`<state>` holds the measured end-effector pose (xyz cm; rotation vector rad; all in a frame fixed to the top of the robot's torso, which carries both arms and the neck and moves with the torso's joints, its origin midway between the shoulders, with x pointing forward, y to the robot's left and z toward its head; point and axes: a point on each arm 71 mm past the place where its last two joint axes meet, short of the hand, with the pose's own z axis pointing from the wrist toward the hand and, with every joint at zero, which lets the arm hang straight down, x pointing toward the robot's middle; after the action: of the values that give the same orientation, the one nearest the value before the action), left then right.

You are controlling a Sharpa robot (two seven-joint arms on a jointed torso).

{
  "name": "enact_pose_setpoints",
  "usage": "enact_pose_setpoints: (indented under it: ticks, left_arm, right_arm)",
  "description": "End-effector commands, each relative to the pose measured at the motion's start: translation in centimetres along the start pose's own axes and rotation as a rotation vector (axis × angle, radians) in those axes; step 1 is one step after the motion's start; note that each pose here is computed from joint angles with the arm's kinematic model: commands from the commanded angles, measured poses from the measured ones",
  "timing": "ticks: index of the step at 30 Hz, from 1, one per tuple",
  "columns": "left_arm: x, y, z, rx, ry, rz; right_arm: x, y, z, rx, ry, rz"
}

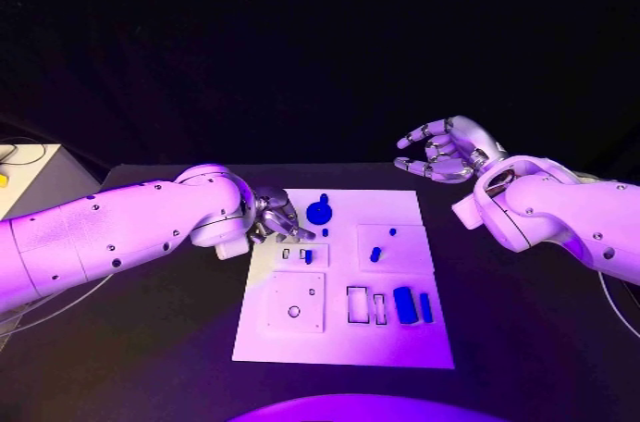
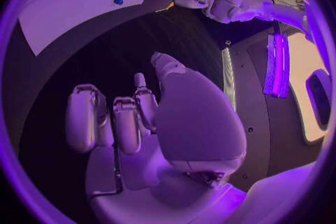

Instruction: Assemble the parts on the task board

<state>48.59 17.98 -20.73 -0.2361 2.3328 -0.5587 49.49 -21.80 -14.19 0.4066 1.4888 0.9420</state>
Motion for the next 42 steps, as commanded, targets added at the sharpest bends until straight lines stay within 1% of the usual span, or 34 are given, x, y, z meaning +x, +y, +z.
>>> enact_pose_setpoints:
  ticks: [1, 3, 6, 15, 29, 42]
  left_arm:
    - [0.37, -0.48, 0.15, -0.015, 0.05, 0.073]
    - [0.5, -0.78, 0.28, -0.015, 0.069, 0.092]
    - [0.61, -1.01, 0.5, -0.021, 0.093, 0.122]
    - [0.76, -1.35, 1.06, -0.034, 0.115, 0.161]
    - [0.91, -1.54, 1.5, -0.041, 0.127, 0.176]
    - [1.2, -1.45, 1.9, -0.05, 0.147, 0.181]
  right_arm:
    - [0.0, -0.3, 0.2, 0.025, 0.02, 0.017]
    - [-0.1, -0.4, 0.3, 0.032, 0.02, 0.014]
    - [-0.2, -0.6, 0.4, 0.041, 0.022, 0.011]
    - [-0.4, -0.9, 0.6, 0.054, 0.024, 0.002]
    - [-0.4, -1.0, 0.7, 0.059, 0.029, -0.001]
    - [-0.3, -1.0, 0.8, 0.061, 0.034, -0.002]
